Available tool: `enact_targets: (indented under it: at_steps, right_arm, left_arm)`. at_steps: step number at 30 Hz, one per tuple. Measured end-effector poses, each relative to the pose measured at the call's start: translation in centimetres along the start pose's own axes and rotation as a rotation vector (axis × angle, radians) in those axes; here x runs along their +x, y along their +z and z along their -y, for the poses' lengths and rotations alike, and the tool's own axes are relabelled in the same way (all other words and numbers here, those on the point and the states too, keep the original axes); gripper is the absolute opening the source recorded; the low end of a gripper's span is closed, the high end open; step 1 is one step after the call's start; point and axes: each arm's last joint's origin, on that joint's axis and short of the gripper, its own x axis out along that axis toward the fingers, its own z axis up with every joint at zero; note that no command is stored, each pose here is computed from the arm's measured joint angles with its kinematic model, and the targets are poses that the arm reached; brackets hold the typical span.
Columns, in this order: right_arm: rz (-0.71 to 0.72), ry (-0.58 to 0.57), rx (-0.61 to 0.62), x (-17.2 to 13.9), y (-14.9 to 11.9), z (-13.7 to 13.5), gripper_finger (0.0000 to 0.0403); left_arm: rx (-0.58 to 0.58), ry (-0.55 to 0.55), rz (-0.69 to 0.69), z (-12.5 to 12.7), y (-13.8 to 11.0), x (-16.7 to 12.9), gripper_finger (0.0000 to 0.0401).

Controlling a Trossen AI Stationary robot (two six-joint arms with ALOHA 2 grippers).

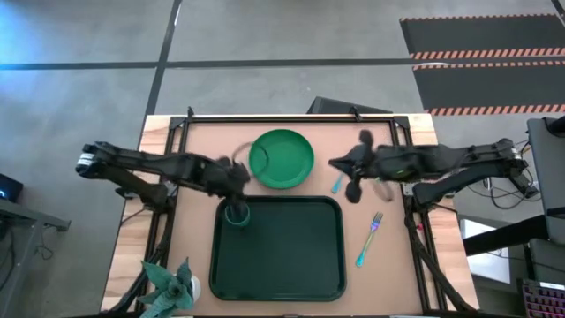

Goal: Pick and place plate/cup/fork/spoon on tray
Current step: Put the green plate on the dark green tray

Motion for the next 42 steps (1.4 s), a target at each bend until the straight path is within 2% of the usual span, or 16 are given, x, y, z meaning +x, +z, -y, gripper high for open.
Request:
enact_targets:
  at_steps: [4, 7, 14, 17, 20, 26, 31, 35, 42]
  right_arm:
    - [-0.110, -0.015, -0.033, 3.6, -1.2, -1.2, 0.0009]
    - [-0.128, -0.023, -0.076, 5.7, -1.6, -2.0, 0.0009]
    - [-0.065, 0.058, -0.169, 9.4, 0.8, -3.7, 0.0009]
    - [-0.134, 0.063, -0.164, 10.8, 1.7, -3.4, 0.0009]
    - [-0.269, 0.021, -0.117, 12.3, 1.8, -2.5, 0.0014]
    - [-0.585, -0.006, -0.083, 15.8, -0.4, -0.7, 0.0060]
    - [-0.752, 0.052, -0.065, 19.2, -3.2, 0.2, 0.0118]
    - [-0.860, 0.157, -0.080, 21.3, -5.5, 0.3, 0.0151]
    - [-0.924, 0.214, -0.192, 23.3, -7.7, 0.1, 0.0171]
  left_arm:
    - [-0.052, 0.067, 0.121, -1.9, 0.0, -2.4, 0.0141]
    - [-0.081, 0.087, 0.189, -2.9, -0.2, -4.0, 0.0141]
    - [-0.115, 0.107, 0.291, -4.2, -1.2, -6.7, 0.0141]
    - [-0.116, 0.105, 0.294, -4.5, -1.6, -7.3, 0.0141]
    - [-0.111, 0.113, 0.281, -4.8, -2.0, -7.6, 0.0141]
    - [-0.093, 0.138, 0.233, -5.1, -2.6, -7.6, 0.0141]
    - [-0.089, 0.142, 0.224, -5.1, -2.7, -7.6, 0.0141]
    - [-0.082, 0.143, 0.225, -5.1, -2.8, -7.7, 0.0141]
    - [-0.082, 0.143, 0.225, -5.2, -2.8, -7.7, 0.0141]
